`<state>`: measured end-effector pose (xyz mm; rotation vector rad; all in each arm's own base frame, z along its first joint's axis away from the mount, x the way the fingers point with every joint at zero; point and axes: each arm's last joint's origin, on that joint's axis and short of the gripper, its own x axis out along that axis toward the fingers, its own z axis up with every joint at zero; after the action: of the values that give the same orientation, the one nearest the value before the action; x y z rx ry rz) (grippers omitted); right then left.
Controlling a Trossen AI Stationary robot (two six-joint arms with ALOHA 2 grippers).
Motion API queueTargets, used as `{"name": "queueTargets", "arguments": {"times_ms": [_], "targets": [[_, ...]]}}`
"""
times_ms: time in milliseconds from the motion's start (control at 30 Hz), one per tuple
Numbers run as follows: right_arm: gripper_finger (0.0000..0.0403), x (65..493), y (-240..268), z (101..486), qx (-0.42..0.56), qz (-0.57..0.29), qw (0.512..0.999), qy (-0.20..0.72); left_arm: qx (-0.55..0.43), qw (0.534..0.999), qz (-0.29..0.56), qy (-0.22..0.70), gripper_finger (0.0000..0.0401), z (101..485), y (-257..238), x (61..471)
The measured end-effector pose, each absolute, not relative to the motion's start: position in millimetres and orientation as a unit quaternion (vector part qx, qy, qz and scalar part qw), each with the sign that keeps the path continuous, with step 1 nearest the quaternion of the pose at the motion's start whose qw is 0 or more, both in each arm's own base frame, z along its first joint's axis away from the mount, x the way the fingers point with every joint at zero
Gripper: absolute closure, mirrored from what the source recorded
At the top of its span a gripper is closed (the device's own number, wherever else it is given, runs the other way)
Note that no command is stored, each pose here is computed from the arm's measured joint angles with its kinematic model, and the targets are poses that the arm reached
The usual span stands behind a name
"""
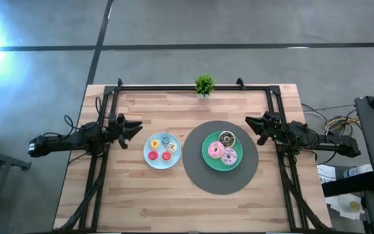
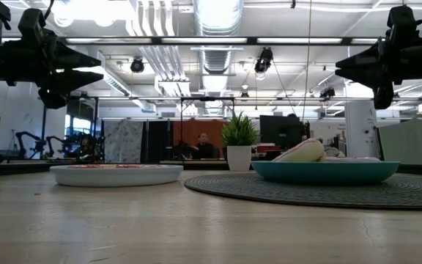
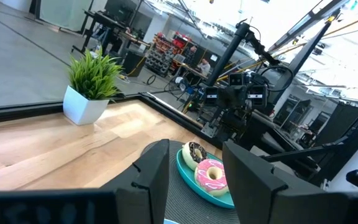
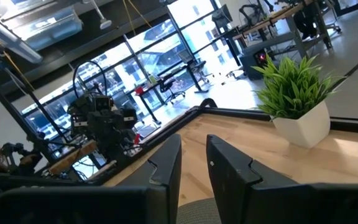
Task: Pick & Place donuts
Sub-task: Return to Home Position
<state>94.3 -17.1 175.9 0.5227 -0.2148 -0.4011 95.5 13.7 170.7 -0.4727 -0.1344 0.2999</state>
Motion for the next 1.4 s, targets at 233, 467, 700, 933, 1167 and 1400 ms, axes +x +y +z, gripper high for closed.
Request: {"name": "queueTargets", "arguments": {"times_ms": [233,467,700,933,1167,1400], "targets": [[0.0329,94.3,-17.1,175.9,0.256,-0.197,0.941,-0.105,-0.158,0.975,0.150,-0.052,0.0278,170.2,13.4,95.6],[0.0323,94.3,-17.1,175.9,0.256,-0.197,0.941,-0.105,-0.033,0.998,0.055,-0.010,0.0278,166.5,6.3,97.1],[0.0332,94.3,-17.1,175.9,0.256,-0.197,0.941,-0.105,-0.005,1.000,0.010,-0.001,0.0278,165.1,2.9,97.3],[0.0332,94.3,-17.1,175.8,0.256,-0.197,0.941,-0.105,-0.039,0.999,0.013,-0.002,0.0278,165.2,3.1,97.3],[0.0324,94.3,-17.1,175.9,0.256,-0.197,0.941,-0.105,-0.067,0.998,0.016,-0.008,0.0278,167.2,3.2,98.3],[0.0323,94.3,-17.1,175.9,0.256,-0.197,0.941,-0.105,-0.067,0.998,0.016,-0.002,0.0278,166.6,3.2,99.1]]}}
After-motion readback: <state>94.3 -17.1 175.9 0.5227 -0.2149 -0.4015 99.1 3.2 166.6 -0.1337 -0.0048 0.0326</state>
